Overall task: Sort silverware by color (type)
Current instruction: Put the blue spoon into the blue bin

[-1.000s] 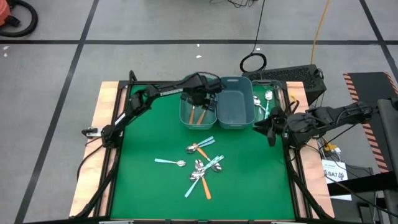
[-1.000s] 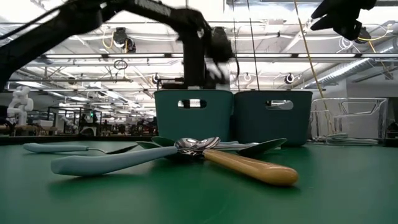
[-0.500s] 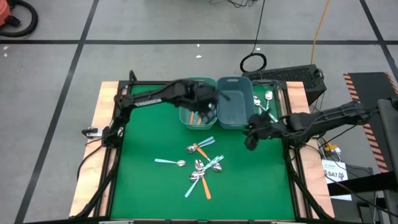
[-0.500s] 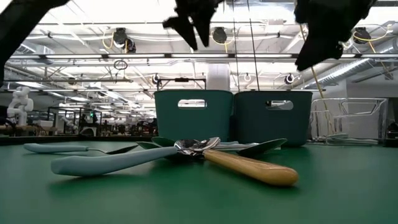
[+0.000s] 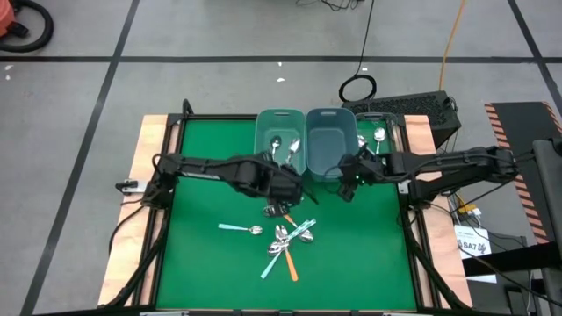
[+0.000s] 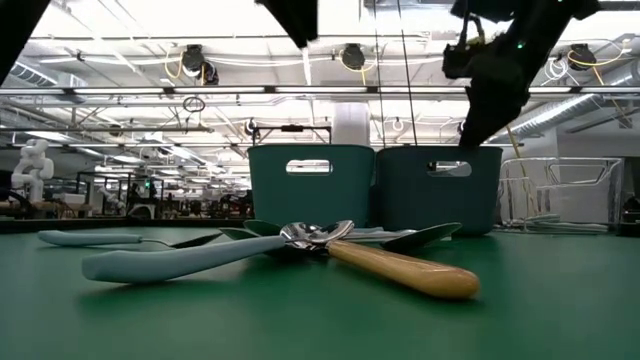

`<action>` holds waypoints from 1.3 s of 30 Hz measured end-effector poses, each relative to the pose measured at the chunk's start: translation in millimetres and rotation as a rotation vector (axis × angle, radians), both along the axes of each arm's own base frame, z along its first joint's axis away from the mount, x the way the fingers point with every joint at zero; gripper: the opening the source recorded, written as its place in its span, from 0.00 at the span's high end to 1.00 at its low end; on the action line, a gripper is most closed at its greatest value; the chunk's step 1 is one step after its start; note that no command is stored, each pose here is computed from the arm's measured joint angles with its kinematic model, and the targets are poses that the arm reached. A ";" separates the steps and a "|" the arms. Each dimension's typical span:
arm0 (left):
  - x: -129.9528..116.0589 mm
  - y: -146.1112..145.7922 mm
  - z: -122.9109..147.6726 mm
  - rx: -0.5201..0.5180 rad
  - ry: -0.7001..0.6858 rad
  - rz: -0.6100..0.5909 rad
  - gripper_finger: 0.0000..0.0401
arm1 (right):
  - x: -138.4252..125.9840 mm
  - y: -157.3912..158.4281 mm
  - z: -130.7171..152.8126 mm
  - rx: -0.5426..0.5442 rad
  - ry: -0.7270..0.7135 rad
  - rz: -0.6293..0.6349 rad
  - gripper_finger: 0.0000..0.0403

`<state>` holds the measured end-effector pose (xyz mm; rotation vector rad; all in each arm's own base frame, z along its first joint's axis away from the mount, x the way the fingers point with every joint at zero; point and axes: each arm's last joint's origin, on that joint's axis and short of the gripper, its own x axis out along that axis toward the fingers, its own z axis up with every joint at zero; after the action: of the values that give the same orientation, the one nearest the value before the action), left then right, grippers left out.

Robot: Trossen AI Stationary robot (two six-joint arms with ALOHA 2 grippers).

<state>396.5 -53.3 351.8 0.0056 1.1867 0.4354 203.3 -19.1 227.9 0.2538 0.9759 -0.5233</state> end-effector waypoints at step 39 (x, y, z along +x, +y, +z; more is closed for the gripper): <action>-113.4 -78.0 -105.6 -0.357 -0.099 0.080 0.72 | 34.3 73.3 5.6 0.464 -0.246 0.109 0.69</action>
<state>283.2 -131.3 246.2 -0.3685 1.1553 0.2857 237.6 54.3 233.4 0.6612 0.8548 -0.1534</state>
